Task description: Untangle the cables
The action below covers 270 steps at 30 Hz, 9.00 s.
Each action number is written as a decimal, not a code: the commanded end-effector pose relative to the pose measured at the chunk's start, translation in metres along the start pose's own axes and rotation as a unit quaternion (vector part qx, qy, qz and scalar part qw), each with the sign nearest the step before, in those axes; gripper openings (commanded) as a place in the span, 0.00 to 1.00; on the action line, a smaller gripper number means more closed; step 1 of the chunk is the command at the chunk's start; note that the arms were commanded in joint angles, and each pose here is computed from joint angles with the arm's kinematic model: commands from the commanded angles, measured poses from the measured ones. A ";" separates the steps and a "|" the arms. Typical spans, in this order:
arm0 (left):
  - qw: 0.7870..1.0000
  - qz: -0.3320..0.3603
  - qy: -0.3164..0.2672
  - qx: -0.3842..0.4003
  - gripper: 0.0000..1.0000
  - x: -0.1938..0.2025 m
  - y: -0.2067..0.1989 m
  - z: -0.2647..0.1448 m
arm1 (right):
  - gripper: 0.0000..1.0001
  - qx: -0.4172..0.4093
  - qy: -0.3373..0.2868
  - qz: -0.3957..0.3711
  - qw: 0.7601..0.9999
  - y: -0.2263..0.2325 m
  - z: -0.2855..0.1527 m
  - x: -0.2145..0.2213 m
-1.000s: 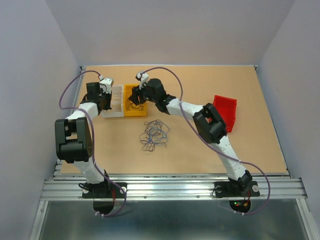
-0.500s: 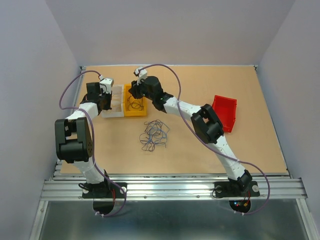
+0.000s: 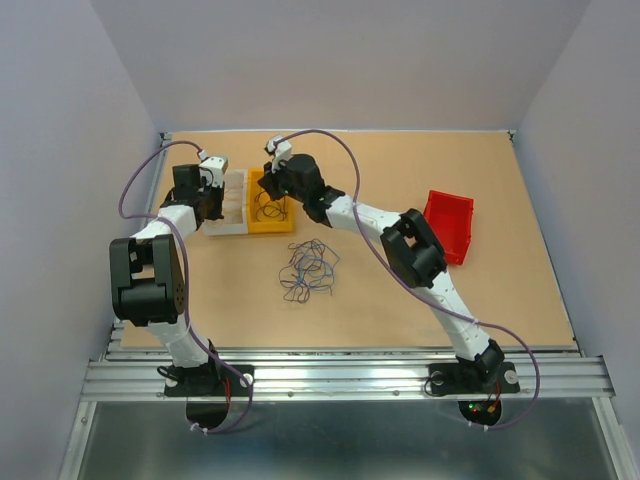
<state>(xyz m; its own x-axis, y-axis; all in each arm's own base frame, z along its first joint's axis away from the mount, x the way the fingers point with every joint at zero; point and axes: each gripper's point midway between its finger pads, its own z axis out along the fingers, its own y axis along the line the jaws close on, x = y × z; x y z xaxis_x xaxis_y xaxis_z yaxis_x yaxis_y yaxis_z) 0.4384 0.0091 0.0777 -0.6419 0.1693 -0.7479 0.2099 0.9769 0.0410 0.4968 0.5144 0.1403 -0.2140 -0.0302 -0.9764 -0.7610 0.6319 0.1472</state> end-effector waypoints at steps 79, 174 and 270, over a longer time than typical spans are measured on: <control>0.982 0.144 -0.118 0.037 0.57 -0.071 -0.072 -0.048 | 0.33 -0.001 -0.105 0.010 0.994 0.020 -0.153 -0.063; 0.876 0.397 -0.026 0.273 0.00 -0.083 -0.039 -0.050 | 0.34 -0.006 -0.118 0.039 0.992 -0.002 -0.180 -0.061; 0.877 0.150 -0.435 0.142 0.99 -0.115 -0.135 -0.183 | 0.69 -0.059 0.289 -0.004 0.956 0.032 -0.243 0.125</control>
<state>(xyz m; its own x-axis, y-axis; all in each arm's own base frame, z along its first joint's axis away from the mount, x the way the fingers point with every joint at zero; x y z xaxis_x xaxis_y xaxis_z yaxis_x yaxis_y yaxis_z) 0.3502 -0.1053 0.2650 0.1546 0.0935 -0.9836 0.4992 0.8517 0.1594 0.2902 0.3250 0.0473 -0.5438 -0.4570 -0.7038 -0.7783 0.5883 0.2194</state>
